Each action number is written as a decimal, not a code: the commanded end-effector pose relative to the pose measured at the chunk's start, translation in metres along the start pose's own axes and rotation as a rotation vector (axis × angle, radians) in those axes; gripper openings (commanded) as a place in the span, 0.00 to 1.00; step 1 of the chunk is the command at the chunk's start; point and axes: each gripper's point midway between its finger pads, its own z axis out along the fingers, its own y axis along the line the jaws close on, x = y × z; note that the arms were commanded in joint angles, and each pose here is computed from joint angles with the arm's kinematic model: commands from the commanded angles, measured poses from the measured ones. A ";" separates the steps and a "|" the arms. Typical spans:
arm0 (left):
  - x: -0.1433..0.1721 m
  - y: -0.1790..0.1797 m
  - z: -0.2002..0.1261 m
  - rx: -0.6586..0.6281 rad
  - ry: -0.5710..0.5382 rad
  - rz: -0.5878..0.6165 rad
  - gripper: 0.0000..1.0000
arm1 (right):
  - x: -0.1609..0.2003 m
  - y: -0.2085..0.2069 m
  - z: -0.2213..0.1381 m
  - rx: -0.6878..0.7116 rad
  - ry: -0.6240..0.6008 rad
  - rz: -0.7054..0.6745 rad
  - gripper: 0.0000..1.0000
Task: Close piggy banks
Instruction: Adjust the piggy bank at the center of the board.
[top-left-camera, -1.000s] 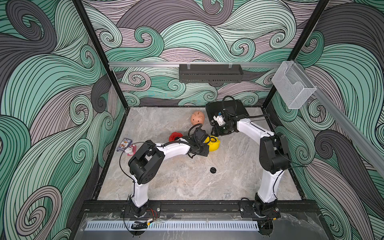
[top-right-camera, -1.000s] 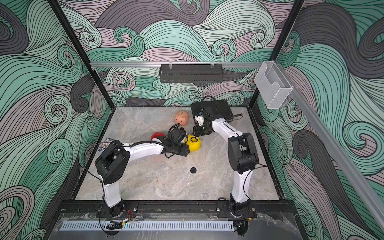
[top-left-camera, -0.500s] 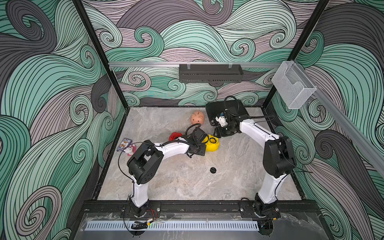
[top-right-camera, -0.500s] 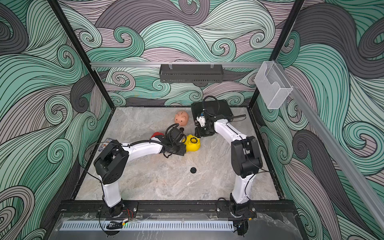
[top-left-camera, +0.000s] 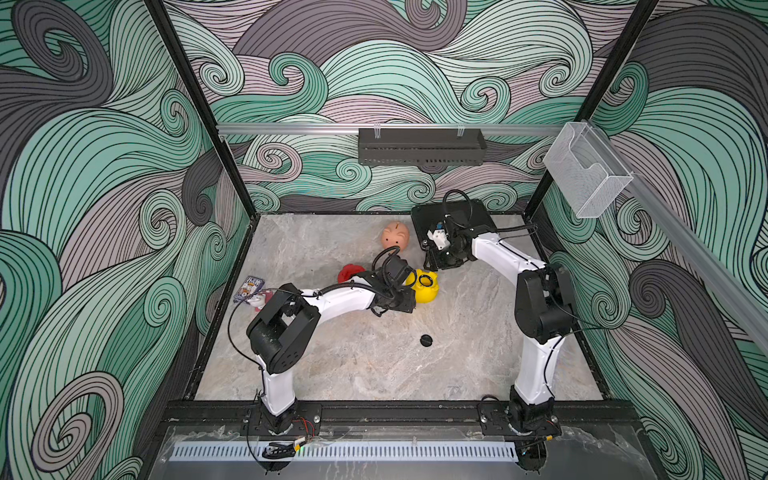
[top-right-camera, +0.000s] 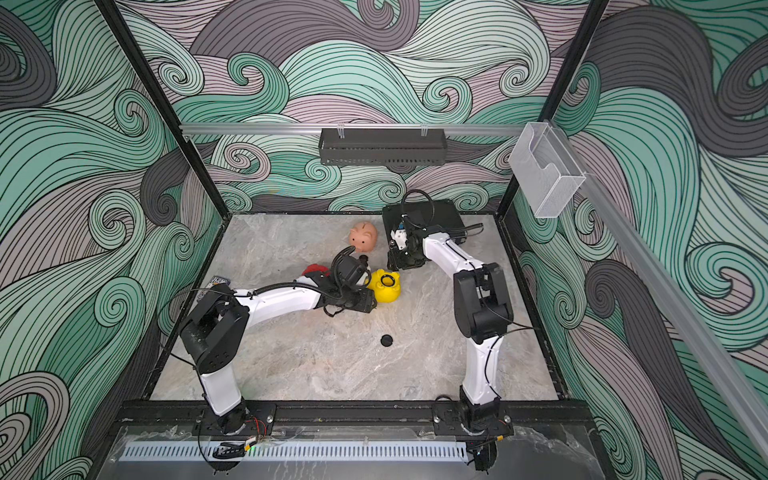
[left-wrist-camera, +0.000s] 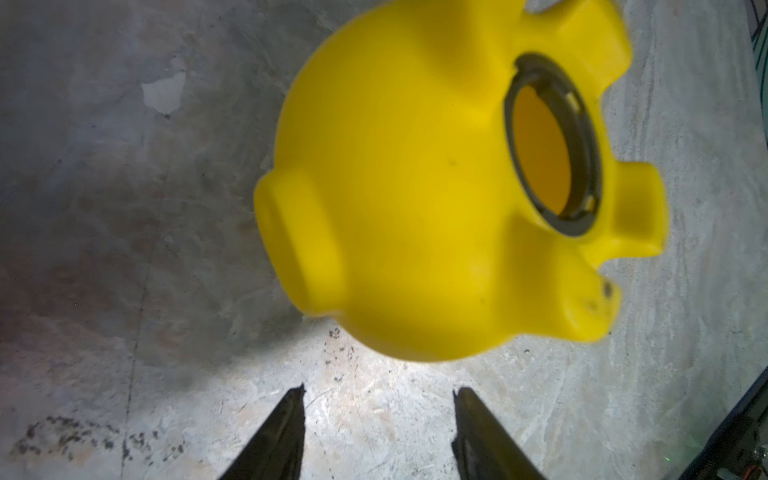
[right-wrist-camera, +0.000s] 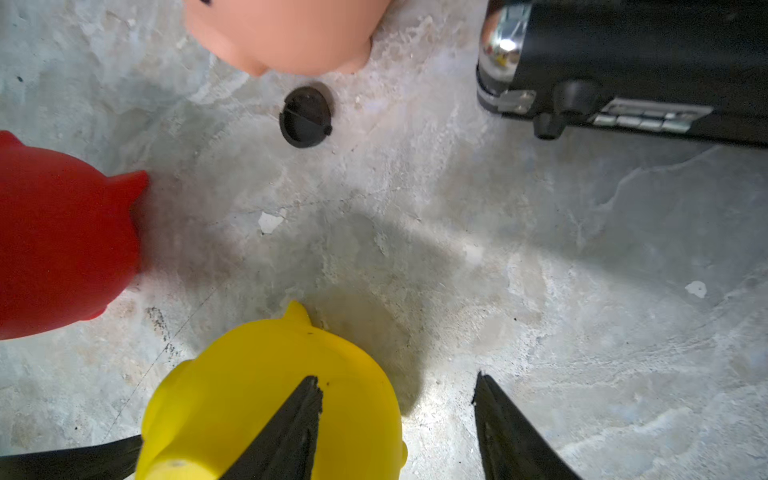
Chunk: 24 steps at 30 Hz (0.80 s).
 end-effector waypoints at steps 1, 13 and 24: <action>-0.014 -0.004 0.001 0.002 -0.022 0.006 0.57 | 0.011 -0.002 0.001 -0.003 0.032 0.017 0.61; -0.029 0.015 0.007 -0.086 -0.025 0.016 0.57 | 0.029 -0.006 -0.005 0.019 0.049 0.031 0.60; -0.043 0.021 0.006 -0.099 -0.029 0.012 0.57 | 0.045 -0.005 -0.012 0.020 0.062 0.052 0.60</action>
